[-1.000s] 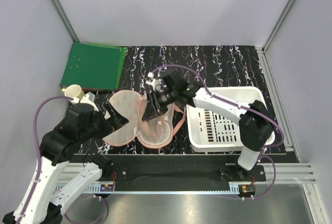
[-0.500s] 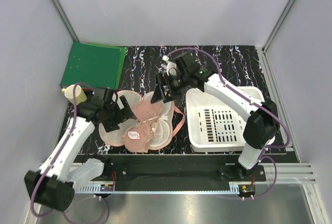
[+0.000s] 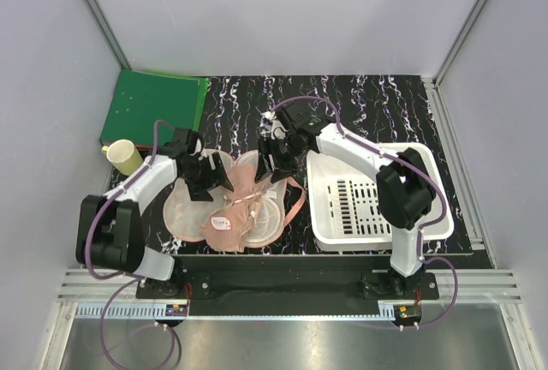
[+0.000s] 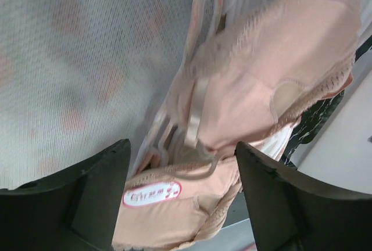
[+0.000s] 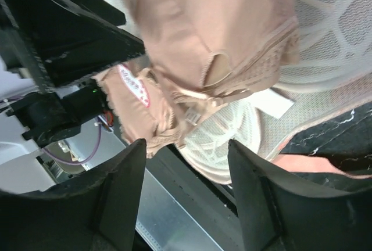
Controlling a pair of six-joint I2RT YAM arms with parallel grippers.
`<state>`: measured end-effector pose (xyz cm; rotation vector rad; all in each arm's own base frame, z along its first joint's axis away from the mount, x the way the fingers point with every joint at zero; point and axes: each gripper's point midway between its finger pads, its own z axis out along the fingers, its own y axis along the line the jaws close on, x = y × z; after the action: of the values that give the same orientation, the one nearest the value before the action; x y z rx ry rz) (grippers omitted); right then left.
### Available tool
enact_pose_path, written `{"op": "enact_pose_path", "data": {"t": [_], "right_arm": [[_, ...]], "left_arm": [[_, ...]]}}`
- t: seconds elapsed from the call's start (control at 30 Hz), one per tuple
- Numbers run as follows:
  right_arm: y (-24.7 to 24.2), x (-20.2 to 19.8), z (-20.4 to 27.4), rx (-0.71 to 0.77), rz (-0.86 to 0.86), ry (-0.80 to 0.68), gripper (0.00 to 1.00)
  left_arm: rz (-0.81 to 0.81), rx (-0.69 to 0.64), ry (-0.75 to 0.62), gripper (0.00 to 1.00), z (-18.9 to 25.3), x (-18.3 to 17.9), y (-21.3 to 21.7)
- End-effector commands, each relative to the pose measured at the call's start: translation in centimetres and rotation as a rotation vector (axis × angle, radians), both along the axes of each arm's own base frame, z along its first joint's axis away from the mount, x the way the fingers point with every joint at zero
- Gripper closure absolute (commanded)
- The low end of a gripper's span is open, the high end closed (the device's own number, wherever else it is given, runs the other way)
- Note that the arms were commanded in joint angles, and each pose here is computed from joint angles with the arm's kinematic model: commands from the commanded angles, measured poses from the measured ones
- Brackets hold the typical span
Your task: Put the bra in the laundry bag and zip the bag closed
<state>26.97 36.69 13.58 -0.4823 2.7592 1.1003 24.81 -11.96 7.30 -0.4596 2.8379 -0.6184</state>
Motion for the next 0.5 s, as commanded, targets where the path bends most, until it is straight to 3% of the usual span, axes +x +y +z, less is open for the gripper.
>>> {"op": "enact_pose_path", "data": {"t": [0.0,0.03,0.07,0.13,0.23,0.27,0.3,0.37,0.47], "right_arm": [[0.8,0.9,-0.8,-0.009,-0.009,0.005,0.39],[0.8,0.9,-1.4,-0.017,-0.011,0.018,0.44],[0.8,1.0,-1.7,-0.021,-0.017,0.027,0.45],[0.7,1.1,-2.6,-0.045,-0.026,0.03,0.45],[0.3,1.1,-3.5,-0.073,-0.038,0.037,0.45],[0.1,1.2,-3.8,-0.078,-0.045,0.038,0.45],[0.1,1.1,-3.9,-0.081,-0.044,0.041,0.45],[0.2,1.2,-3.9,-0.078,-0.046,0.039,0.44],[0.3,1.5,-3.7,-0.075,-0.052,0.029,0.42]], "left_arm": [[-0.049,-0.088,-0.117,0.26,1.8,4.2,-1.3],[-0.044,-0.099,-0.09,0.29,1.2,4.4,-1.3],[-0.047,-0.113,-0.087,0.38,1.2,4.7,-1.4],[-0.044,-0.133,-0.088,0.48,1.2,5.3,-1.7],[-0.031,-0.151,-0.101,0.71,1.6,5.9,-1.6],[-0.029,-0.16,-0.102,0.85,1.7,6.0,-1.6],[-0.025,-0.175,-0.105,0.91,1.9,6.1,-1.6],[-0.008,-0.191,-0.103,1.0,2.0,6.0,-1.1],[0.029,-0.242,-0.119,1.0,3.0,6.1,-0.5]]}}
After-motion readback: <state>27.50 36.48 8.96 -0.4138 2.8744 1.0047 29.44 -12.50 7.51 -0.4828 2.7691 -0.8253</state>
